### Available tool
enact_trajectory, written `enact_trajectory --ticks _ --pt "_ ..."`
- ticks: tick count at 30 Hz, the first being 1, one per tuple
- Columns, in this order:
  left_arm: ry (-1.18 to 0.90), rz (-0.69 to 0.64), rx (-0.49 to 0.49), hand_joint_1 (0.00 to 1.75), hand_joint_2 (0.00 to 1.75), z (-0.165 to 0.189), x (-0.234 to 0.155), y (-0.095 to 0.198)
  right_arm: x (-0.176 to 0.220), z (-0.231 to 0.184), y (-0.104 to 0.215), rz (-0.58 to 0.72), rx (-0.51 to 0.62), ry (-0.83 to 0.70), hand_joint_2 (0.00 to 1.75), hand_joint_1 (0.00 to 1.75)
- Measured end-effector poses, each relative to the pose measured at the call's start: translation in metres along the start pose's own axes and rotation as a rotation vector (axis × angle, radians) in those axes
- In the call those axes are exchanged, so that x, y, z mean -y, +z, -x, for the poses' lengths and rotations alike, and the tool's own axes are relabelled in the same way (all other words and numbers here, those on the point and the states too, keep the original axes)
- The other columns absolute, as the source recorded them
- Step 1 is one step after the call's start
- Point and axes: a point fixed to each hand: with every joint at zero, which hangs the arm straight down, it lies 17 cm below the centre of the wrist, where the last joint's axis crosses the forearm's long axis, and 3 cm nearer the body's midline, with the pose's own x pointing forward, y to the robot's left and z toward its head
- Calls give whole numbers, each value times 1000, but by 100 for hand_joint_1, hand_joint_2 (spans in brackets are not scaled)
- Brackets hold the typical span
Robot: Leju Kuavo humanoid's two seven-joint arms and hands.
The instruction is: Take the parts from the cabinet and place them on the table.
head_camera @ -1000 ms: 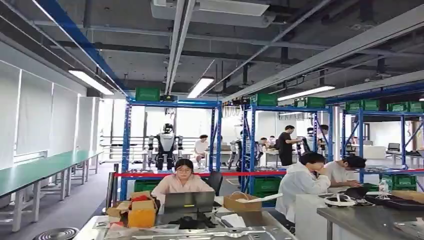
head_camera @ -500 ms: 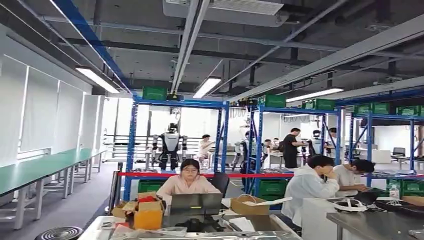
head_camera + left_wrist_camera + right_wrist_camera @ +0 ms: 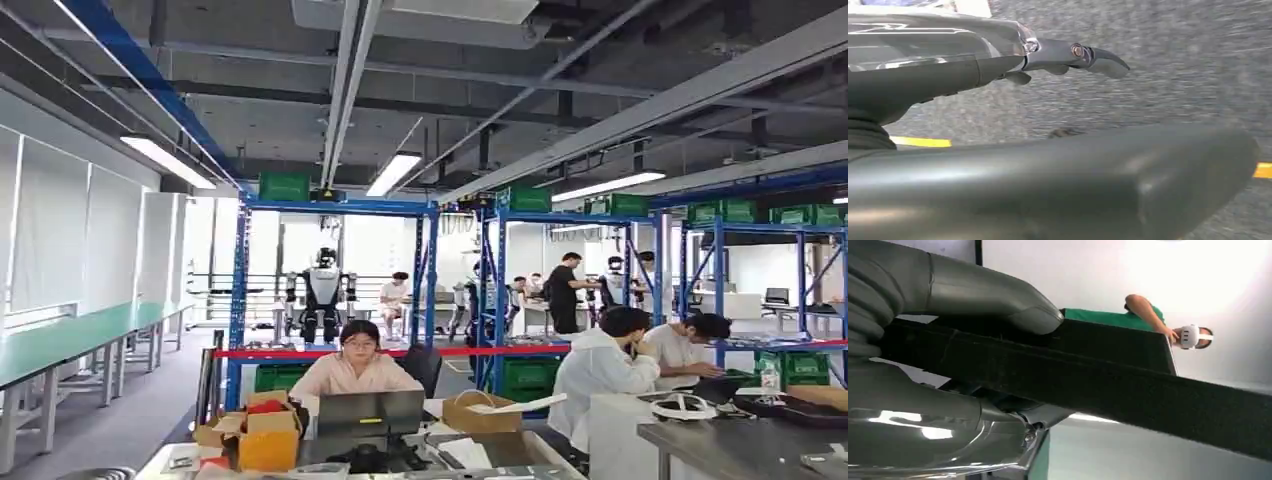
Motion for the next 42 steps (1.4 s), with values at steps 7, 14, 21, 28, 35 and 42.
enact_trajectory --ticks 7,14,21,28,35,42 --pt "-3 -4 -8 0 175 5 -3 1 0 5 2 3 -13 -2 175 175" --pt "-3 -2 -10 0 175 7 -2 2 0 6 2 3 -18 -2 175 175" --pt "-3 -4 -5 0 175 4 -2 1 1 9 6 8 -20 -3 175 175" --pt "-1 3 -6 0 175 4 3 1 2 10 6 7 -24 -1 175 175" --pt "-1 3 -5 0 175 3 2 1 2 11 6 9 -24 -5 175 175" --pt "-2 2 -1 0 175 3 1 1 1 13 6 9 -27 -7 175 175"
